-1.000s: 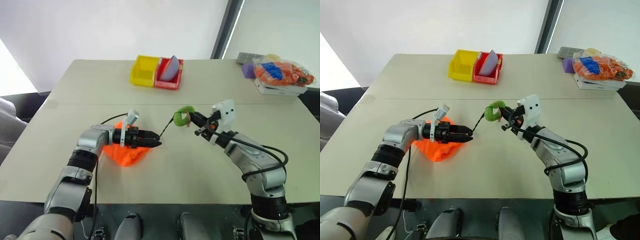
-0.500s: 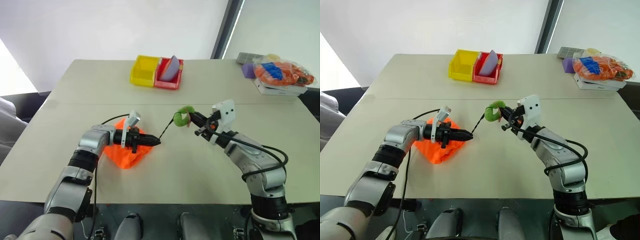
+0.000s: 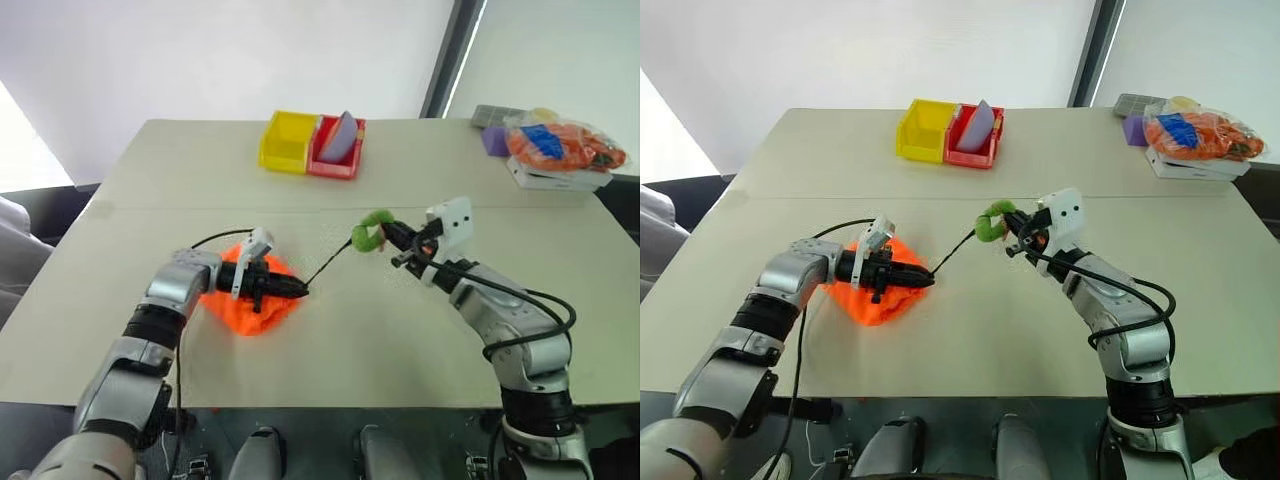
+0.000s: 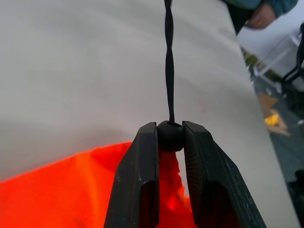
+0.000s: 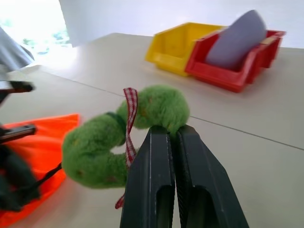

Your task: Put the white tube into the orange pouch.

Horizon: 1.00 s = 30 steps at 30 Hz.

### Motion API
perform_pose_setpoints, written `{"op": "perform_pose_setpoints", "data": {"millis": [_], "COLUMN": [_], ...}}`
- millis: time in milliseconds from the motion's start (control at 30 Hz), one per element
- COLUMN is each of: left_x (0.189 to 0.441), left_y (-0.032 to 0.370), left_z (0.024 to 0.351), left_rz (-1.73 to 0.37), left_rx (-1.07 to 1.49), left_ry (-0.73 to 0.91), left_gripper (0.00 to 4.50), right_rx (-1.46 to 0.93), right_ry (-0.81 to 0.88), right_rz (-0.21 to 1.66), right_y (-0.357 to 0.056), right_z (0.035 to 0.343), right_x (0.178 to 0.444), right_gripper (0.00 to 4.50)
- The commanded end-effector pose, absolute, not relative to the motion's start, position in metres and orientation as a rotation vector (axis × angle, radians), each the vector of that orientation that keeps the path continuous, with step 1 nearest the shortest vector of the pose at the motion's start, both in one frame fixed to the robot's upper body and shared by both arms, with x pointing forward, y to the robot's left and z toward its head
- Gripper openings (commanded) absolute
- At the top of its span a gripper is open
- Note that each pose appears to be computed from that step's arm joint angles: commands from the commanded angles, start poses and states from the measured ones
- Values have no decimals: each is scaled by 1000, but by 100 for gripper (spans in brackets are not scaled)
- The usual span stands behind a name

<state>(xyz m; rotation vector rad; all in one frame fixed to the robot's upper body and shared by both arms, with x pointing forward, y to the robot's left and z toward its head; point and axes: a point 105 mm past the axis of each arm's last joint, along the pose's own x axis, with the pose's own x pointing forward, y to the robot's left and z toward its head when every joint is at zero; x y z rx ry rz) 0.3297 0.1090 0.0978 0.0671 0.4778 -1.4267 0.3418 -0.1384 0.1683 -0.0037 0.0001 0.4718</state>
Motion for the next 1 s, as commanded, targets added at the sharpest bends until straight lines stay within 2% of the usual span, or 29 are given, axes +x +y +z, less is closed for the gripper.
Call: {"op": "perform_pose_setpoints", "data": {"millis": [33, 200, 600, 667, 700, 800, 833, 967, 1000], "left_x": [322, 316, 312, 310, 310, 317, 320, 330, 331], "left_y": [121, 132, 129, 131, 131, 137, 143, 166, 172], "left_z": [93, 84, 88, 95, 97, 108, 117, 147, 152], "left_rz": [-1438, -1430, -1414, -1414, -1414, -1336, -1295, -1135, -1104], "left_rx": [170, 261, 230, 177, 159, 150, 118, 12, -2], "left_ry": [502, 530, 486, 477, 474, 414, 382, 269, 244], "left_gripper": [23, 23, 23, 128, 164, 321, 373, 375, 375], "right_rx": [-40, -56, -114, -135, -142, -161, -174, -204, -206], "right_ry": [-55, -36, 23, 57, 68, 90, 90, 90, 93], "right_rz": [294, 204, 250, 295, 308, 356, 361, 392, 403], "right_y": [-172, -186, -175, -170, -169, -164, -163, -165, -166], "right_z": [182, 177, 162, 155, 153, 149, 148, 146, 144], "right_x": [355, 363, 362, 358, 357, 351, 350, 341, 339], "right_gripper": [0, 0, 0, 0, 0, 98, 154, 346, 346]}}
